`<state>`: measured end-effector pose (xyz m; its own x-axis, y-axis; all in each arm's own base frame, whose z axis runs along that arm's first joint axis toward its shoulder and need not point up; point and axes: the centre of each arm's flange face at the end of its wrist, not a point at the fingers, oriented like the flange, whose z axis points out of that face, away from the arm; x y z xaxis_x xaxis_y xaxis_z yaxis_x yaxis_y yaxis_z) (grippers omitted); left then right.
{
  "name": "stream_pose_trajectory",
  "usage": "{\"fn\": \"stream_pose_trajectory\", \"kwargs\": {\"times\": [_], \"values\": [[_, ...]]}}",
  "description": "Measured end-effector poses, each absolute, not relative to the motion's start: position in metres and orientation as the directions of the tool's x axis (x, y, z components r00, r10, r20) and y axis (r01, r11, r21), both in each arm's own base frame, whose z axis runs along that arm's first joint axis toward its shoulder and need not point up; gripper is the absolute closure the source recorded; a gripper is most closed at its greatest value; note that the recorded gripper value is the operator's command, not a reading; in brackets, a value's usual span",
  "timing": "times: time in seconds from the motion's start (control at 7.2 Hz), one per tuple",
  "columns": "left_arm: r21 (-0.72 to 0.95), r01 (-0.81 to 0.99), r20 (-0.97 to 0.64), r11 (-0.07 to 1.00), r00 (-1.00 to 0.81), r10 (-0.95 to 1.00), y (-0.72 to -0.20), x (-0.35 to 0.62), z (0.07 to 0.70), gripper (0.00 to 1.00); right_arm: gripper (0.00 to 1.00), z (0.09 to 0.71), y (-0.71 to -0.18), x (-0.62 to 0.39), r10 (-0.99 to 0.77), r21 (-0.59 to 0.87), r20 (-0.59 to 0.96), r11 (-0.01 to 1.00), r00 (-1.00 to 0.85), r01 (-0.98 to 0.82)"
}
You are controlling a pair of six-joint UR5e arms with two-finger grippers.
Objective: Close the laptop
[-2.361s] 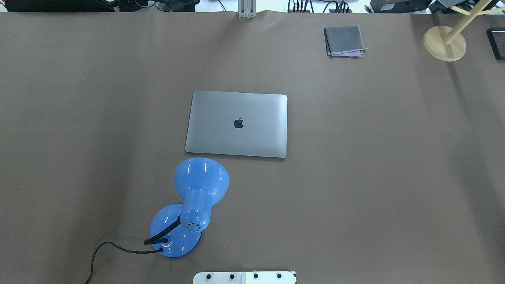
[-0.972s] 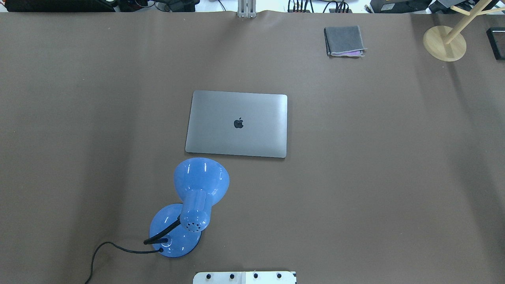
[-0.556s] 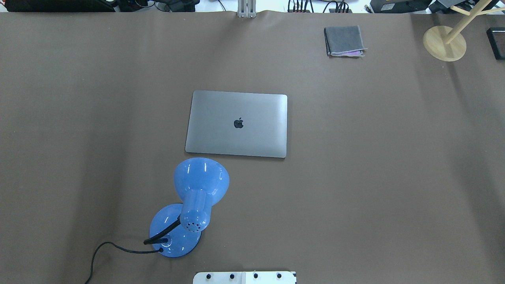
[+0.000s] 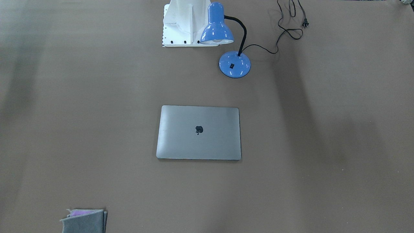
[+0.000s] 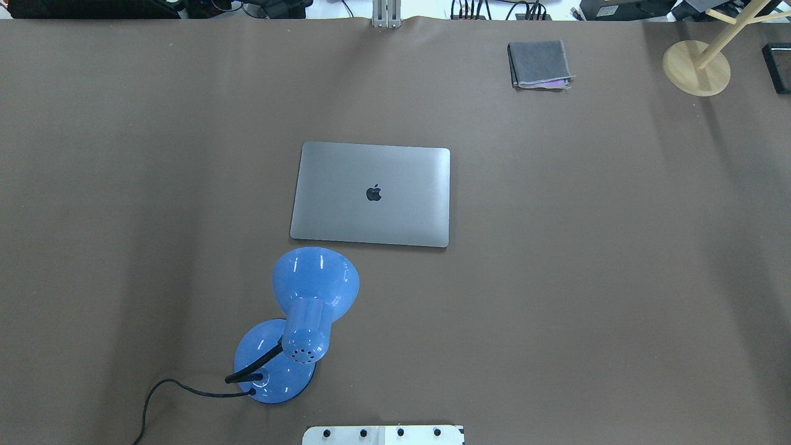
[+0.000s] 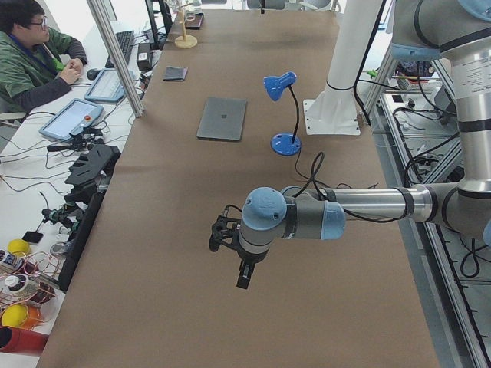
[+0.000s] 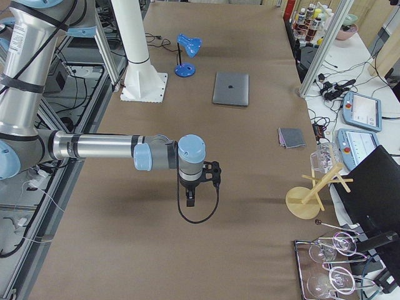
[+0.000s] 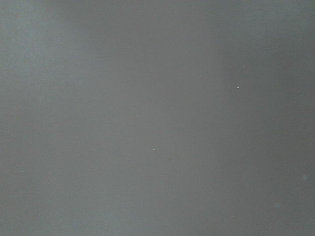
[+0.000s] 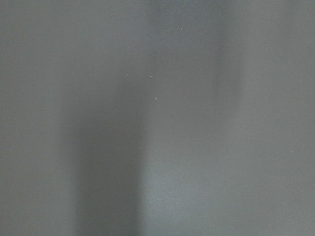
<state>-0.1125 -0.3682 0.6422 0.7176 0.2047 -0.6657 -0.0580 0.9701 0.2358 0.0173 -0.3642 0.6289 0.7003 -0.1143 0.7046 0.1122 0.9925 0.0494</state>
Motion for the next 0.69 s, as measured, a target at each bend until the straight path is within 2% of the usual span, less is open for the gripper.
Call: {"fn": "stream_pose_trajectory", "kwargs": {"times": [0.69], "values": [[0.24,-0.059,-0.662,0.969,0.72,0.208,-0.3693,-0.1129,0.6413,0.01,0.0,0.6285,-0.3644,0.0171,-0.115,0.05,0.705,0.992,0.7,0.112]]}}
